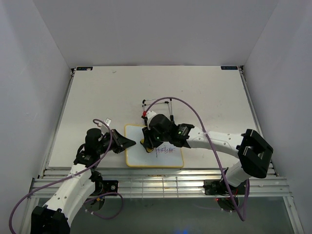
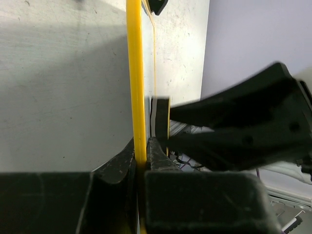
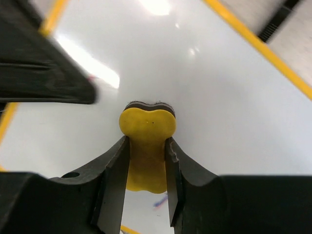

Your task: Erase the whiteboard

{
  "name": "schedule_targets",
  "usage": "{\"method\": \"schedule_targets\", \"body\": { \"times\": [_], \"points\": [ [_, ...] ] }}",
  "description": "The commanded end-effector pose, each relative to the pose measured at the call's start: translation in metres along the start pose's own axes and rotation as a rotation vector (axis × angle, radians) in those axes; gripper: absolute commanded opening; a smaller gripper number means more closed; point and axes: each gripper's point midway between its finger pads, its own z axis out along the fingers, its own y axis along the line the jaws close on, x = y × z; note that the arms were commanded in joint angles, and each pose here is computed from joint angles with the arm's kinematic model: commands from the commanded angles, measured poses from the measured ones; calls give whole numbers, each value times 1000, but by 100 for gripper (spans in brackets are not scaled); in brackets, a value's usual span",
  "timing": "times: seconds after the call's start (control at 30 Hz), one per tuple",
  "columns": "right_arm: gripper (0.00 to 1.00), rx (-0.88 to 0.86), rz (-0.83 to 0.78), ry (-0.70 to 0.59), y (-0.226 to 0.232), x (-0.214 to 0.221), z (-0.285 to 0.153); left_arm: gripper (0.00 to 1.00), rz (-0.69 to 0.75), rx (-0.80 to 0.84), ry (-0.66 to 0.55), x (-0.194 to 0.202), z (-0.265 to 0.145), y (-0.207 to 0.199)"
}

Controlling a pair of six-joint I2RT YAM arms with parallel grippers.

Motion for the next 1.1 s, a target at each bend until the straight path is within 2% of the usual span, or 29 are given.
{"method": "schedule_targets", "body": {
  "times": [0.0,0.2,0.23,0.27,0.4,0.53,0.67,0.83,0.87,0.93,0.97,1.03,1.07],
  "points": [
    [18,141,68,28,-45,19,-9,0,76,24,-12,0,-1,-1],
    [18,135,111,55,-59,46,-19,0,72,19,-15,0,-1,0],
    [18,85,110,5,-49,37,-20,0,71,19,-15,0,-1,1],
    [18,15,126,25,-37,47,-20,0,69,16,-20,0,0,2],
    [18,-123,83,-49,6,30,-18,0,54,19,-24,0,1,4],
    [18,-214,10,-61,56,23,-3,0,40,18,-21,1,2,6],
    [18,-248,-9,-70,79,18,5,0,33,11,-20,2,1,8],
    [18,-146,11,-98,52,25,4,0,25,-21,-41,0,0,12],
    [17,-99,19,-81,34,41,4,0,28,-32,-41,-1,0,13],
    [18,-60,68,-90,9,44,-3,0,34,-35,-45,-2,-1,12],
    [18,-26,94,-58,-9,64,-4,0,35,-35,-45,-2,-1,12],
    [17,9,141,-79,-32,68,-12,0,36,-32,-46,-3,-1,11],
    [17,36,162,-48,-47,90,-14,0,36,-37,-49,-4,-1,11]
  ]
}}
